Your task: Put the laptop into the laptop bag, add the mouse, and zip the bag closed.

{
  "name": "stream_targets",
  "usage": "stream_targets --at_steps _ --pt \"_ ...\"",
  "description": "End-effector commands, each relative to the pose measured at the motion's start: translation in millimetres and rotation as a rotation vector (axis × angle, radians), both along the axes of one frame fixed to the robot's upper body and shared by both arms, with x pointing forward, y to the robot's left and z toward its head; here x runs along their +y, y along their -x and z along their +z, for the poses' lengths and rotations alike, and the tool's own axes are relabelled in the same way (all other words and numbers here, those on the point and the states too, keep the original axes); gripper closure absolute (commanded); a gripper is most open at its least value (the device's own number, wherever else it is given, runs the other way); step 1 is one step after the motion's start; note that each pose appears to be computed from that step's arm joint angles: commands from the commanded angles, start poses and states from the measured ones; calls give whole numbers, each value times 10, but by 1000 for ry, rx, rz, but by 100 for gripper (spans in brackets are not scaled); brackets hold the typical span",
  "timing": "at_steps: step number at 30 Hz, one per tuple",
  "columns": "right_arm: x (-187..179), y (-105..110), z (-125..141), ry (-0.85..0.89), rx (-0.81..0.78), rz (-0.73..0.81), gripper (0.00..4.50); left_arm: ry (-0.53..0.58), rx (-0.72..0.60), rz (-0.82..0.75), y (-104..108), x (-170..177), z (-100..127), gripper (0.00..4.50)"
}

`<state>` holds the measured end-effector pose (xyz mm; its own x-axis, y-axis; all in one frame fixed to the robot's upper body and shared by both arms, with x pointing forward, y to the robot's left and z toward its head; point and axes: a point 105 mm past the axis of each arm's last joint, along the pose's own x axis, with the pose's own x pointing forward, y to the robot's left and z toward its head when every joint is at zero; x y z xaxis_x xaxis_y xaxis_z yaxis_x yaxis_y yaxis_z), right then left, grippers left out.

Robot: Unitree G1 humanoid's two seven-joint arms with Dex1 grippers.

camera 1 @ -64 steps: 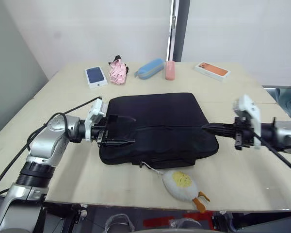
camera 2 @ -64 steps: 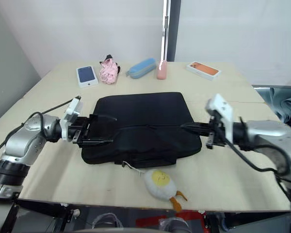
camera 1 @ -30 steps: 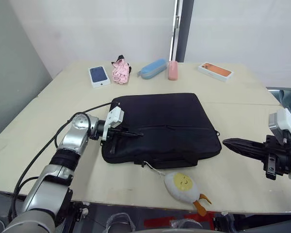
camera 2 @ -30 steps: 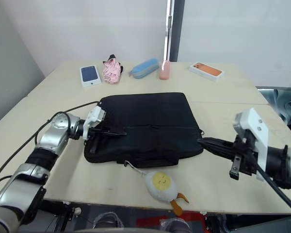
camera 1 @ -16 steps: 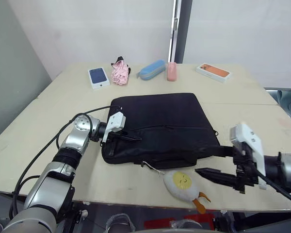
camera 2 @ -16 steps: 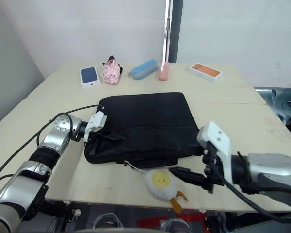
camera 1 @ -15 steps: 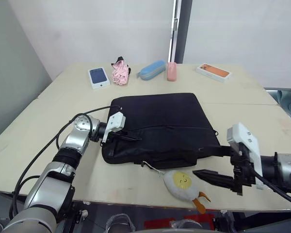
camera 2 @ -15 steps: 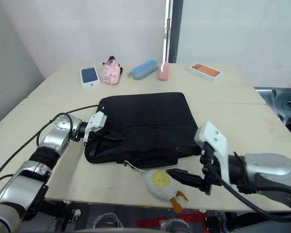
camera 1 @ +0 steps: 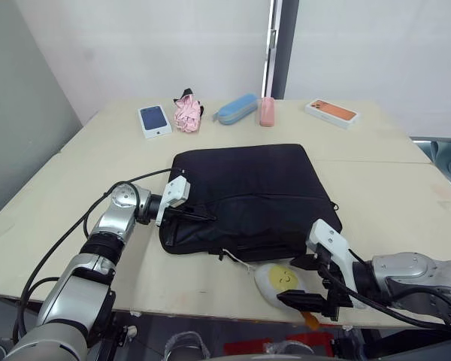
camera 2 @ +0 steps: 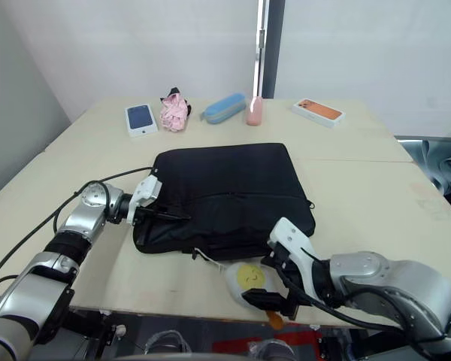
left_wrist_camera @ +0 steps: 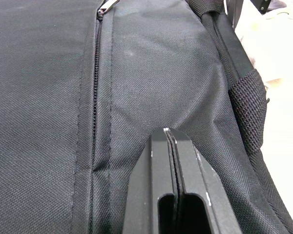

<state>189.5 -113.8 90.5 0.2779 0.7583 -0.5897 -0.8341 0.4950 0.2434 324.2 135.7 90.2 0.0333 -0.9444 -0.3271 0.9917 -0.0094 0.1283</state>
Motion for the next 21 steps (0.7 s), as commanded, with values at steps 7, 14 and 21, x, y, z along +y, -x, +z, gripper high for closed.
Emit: stream_targets --at_steps 7,14,21 --pt "130 16 -224 4 43 52 60 -64 127 -14 108 88 -258 450" --pt "86 -20 -214 -23 45 27 289 -71 157 -4 132 114 -346 450" --pt "-42 14 -159 -30 50 -13 448 -87 169 -6 180 137 -439 450"
